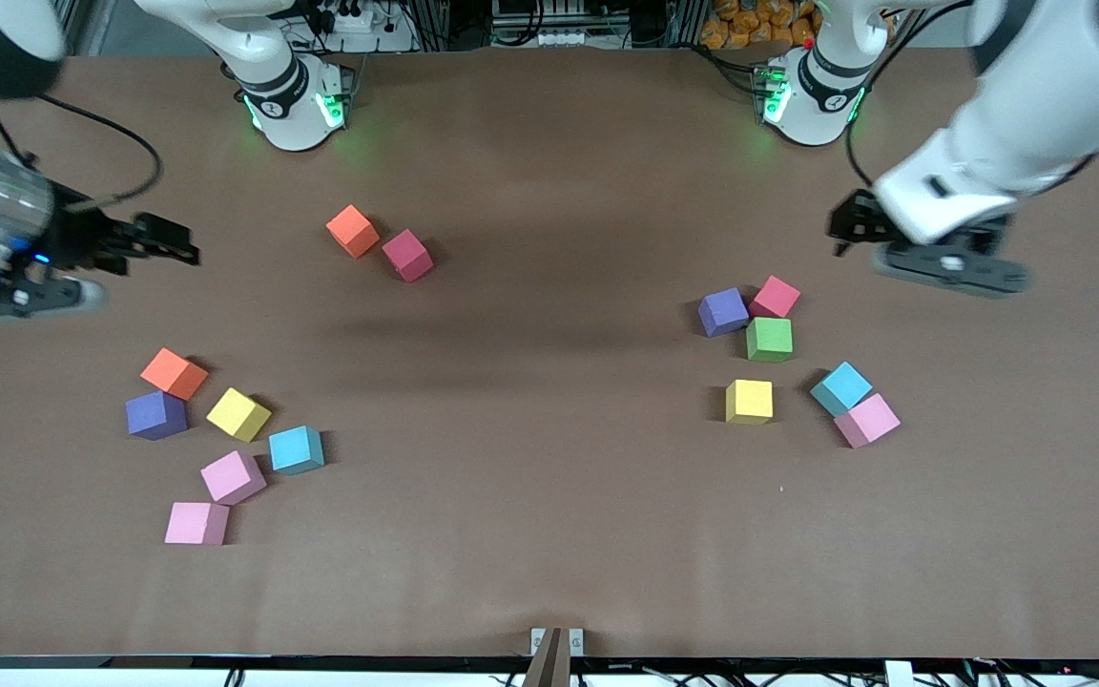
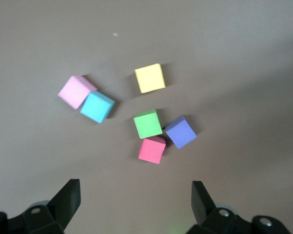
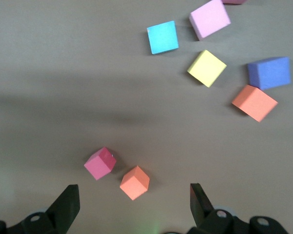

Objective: Form number 2 with 11 blocks
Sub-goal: 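Reach the right gripper to cyan while the left gripper reaches blue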

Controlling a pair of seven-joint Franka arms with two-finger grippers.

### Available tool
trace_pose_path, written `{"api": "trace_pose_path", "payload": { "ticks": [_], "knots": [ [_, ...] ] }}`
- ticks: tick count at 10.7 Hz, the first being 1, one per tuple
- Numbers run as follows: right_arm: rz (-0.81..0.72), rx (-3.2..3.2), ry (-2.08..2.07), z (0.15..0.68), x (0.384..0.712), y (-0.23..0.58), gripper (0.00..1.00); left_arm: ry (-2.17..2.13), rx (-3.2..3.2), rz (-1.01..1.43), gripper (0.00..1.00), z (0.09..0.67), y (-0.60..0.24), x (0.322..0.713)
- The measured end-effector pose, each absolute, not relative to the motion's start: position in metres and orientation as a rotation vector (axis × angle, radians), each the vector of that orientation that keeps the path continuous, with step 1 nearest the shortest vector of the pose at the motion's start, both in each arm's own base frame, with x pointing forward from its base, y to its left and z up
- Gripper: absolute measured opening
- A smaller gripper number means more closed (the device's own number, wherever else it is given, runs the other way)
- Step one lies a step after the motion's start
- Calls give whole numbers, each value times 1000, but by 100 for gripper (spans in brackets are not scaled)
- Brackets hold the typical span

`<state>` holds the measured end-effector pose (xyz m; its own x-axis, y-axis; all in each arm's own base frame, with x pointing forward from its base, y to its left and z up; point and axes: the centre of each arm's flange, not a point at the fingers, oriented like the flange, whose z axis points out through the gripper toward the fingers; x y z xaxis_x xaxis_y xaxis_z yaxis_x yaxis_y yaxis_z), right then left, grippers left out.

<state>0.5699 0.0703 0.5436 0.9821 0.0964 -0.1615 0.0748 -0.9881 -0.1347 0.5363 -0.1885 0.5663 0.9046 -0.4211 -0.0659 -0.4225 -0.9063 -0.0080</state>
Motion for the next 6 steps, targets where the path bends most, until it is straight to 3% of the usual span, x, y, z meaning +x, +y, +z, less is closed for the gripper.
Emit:
{"api": "trace_pose_path", "payload": {
  "ticks": [6],
  "knots": [
    [179,-3007,-156,420,623,83,100,1258,-2867,112,100,444,-256,501]
  ]
}}
